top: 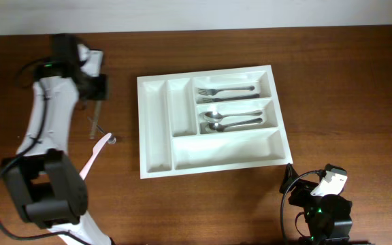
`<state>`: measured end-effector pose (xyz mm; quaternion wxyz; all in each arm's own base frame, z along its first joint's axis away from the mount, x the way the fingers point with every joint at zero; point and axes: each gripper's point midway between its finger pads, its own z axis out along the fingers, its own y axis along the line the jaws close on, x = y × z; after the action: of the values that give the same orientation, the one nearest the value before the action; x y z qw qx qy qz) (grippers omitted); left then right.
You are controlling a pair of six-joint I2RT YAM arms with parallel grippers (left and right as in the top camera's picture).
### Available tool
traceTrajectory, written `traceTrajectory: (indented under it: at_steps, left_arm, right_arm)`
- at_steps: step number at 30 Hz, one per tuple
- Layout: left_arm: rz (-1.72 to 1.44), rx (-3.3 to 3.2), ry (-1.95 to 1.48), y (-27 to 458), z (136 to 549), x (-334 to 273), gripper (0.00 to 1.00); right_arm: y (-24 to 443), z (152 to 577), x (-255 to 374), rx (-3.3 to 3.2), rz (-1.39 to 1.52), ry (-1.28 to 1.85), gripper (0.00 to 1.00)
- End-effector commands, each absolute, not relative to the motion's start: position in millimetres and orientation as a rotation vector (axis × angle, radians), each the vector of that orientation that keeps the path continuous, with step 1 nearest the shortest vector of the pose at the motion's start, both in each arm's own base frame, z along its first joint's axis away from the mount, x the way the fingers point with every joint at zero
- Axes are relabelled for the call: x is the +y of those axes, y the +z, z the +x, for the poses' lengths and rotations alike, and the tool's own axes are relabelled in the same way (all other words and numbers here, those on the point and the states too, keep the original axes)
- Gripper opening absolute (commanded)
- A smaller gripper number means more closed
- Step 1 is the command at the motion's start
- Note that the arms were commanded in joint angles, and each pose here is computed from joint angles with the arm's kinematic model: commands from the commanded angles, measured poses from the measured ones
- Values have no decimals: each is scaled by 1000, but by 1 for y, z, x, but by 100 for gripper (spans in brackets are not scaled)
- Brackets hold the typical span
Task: Pack container
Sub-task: 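Carry the tongs over the tray's lower compartment with the left gripper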
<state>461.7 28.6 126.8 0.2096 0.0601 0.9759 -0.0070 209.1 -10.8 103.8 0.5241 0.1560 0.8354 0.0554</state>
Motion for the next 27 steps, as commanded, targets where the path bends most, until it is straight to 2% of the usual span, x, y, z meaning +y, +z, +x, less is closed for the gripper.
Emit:
traceTrajectory:
  at_steps: [1, 7, 15, 27]
  left_arm:
    - [225, 2669, -80, 149, 463, -20, 2]
    - [133, 2702, -151, 146, 455, -63, 2]
    - [-60, 2773, -91, 126, 438, -76, 2]
    - [43, 2841, -97, 102, 413, -111, 2]
  right_arm:
    - [103, 209, -16, 1986, 392, 104, 99]
    - [103, 209, -16, 1986, 392, 104, 99]
    - [103, 209, -16, 1986, 392, 104, 99]
    - [103, 209, -16, 1986, 392, 104, 99]
